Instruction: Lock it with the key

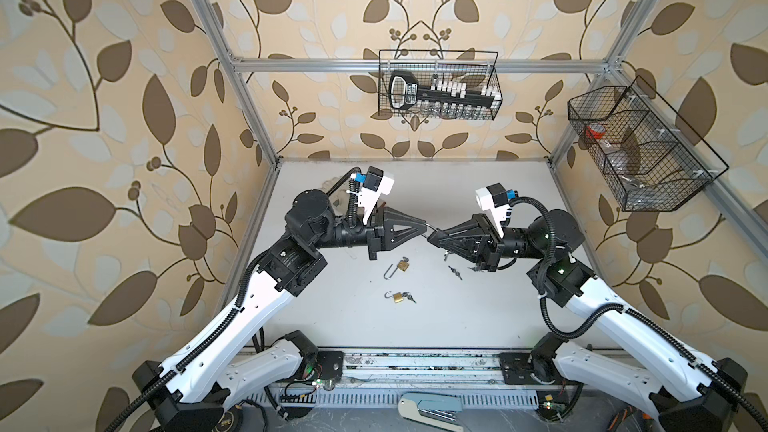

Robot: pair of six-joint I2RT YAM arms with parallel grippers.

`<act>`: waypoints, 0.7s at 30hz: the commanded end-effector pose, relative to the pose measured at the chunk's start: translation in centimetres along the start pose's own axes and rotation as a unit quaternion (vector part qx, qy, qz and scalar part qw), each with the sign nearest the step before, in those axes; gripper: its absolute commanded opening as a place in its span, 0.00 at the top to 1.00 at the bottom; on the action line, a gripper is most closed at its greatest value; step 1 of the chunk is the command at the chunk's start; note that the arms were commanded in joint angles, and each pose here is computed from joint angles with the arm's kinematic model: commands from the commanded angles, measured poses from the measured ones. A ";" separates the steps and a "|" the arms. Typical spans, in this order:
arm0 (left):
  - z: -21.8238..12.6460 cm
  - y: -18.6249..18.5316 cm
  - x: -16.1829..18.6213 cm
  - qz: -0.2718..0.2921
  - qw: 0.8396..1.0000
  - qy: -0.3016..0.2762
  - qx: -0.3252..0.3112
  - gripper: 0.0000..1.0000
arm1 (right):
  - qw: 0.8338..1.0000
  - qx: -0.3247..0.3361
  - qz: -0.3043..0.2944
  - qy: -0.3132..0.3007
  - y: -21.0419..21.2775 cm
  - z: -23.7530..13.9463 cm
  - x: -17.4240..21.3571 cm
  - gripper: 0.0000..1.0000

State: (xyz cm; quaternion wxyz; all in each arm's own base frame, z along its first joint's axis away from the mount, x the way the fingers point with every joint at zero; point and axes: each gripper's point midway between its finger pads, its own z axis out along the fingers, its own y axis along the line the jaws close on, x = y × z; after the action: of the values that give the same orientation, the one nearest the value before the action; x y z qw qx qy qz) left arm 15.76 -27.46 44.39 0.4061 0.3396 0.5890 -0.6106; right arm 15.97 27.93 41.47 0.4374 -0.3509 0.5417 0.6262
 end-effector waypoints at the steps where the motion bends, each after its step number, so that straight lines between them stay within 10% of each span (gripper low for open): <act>1: -0.1 -1.1 -1.3 0.031 0.999 -0.011 0.012 1.00 | 0.998 -0.036 -0.048 -0.028 2.9 -0.3 -2.8 1.00; 21: 0.8 -0.2 1.1 0.008 1.000 0.013 0.017 1.00 | 0.997 -0.003 -0.058 -0.057 1.8 0.3 -5.1 1.00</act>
State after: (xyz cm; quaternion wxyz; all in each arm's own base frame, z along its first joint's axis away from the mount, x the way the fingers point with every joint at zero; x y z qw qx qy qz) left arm 15.61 -27.62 45.02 0.4193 0.3452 0.5756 -0.6113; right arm 16.53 28.18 42.66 0.4388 -0.3432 0.5391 0.6317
